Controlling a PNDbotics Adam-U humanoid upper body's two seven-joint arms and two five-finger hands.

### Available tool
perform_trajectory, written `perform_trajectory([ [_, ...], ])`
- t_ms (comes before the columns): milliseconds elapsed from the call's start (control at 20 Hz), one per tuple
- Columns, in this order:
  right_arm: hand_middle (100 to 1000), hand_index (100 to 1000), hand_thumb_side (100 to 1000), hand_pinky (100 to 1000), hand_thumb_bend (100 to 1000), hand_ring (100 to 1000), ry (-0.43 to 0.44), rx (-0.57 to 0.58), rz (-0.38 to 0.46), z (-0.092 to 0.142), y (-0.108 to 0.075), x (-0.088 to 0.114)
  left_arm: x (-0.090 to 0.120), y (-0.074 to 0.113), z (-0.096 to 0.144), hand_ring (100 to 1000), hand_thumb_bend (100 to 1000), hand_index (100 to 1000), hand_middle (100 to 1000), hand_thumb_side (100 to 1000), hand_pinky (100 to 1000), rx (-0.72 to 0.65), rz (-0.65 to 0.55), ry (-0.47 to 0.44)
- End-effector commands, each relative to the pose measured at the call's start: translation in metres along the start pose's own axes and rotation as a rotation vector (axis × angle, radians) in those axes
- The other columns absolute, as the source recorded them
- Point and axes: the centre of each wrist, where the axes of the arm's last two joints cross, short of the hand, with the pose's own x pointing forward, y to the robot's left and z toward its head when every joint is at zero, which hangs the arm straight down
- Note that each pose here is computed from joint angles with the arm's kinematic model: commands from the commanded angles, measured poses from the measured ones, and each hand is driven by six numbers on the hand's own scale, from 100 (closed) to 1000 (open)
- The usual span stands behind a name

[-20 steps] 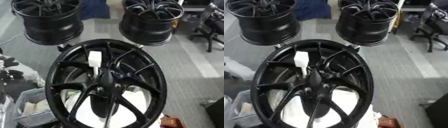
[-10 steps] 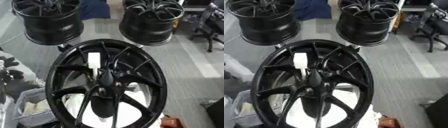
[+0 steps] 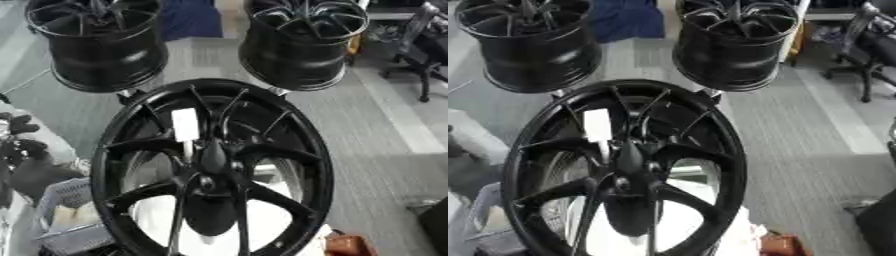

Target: Pull the pin out of the wheel hub.

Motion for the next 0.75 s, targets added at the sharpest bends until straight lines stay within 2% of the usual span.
perform_trajectory([
  [50,569,780,561,566,100,561,0.000,0.030,-0.090,0.004,0.009,0.003,0.008,-0.001,-0.002,505,100,752,624,826,530,-0.019,0.001,-0.033],
  [300,568,782,579,567,100,561,0.027,0.074,-0.168,0.009,0.020,0.000,0.007,-0.003,-0.002,506,100,752,623,826,531,-0.028,0.003,-0.032],
  [750,567,783,590,570,100,561,0.030,0.090,-0.179,0.010,0.020,-0.001,0.008,-0.003,-0.002,507,100,752,623,826,532,-0.037,0.001,-0.038],
])
